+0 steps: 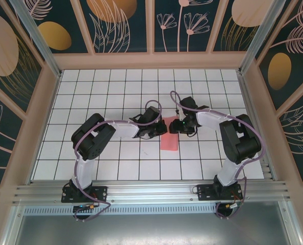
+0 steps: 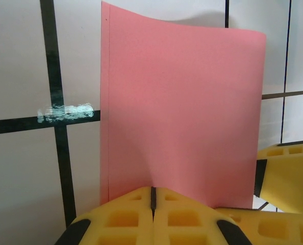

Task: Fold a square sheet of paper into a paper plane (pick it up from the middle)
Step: Hold the square sheet of paper at the center of the table, then fold the square sheet of paper in half at the center of the table.

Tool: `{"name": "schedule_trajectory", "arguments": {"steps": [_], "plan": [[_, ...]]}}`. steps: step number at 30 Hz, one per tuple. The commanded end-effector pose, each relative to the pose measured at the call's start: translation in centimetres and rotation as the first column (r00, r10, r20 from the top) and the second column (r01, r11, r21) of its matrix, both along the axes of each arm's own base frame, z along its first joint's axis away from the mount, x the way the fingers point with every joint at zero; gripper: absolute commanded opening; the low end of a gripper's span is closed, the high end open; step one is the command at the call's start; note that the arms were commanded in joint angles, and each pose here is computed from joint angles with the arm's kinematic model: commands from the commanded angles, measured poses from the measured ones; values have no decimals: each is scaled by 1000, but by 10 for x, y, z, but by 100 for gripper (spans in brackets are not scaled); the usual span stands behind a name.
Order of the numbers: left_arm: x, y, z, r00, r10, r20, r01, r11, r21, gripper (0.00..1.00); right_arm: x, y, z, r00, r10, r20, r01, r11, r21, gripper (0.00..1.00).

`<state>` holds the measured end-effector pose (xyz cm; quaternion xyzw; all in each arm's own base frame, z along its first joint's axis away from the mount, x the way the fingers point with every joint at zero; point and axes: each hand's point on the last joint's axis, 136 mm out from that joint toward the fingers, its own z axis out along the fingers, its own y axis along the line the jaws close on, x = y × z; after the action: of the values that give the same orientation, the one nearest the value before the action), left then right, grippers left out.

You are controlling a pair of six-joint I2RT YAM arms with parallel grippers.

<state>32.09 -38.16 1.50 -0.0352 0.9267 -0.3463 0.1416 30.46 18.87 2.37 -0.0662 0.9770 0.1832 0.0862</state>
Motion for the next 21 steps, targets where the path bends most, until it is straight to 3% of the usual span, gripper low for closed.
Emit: {"name": "schedule_trajectory", "arguments": {"steps": [1, 6, 11, 15, 21], "plan": [[-18, 25, -43, 998, 12, -59, -4, 990, 139, 7, 21, -11, 27, 992, -80, 93, 79, 997, 9, 62], [-18, 28, -41, 999, 13, -50, -6, 989, 146, 7, 22, -9, 67, 979, -144, 142, 115, 974, 197, 61], [-16, 26, -39, 999, 11, -46, -5, 990, 142, 7, 4, 12, 68, 990, -117, 79, 81, 929, 361, 32], [-17, 27, -40, 999, 11, -48, -4, 990, 142, 7, -4, 19, 52, 994, -103, 31, 81, 909, 409, 17], [-18, 26, -40, 999, 8, -50, -1, 990, 138, 7, -10, 23, 30, 997, -79, -25, 83, 902, 425, 12]]}}
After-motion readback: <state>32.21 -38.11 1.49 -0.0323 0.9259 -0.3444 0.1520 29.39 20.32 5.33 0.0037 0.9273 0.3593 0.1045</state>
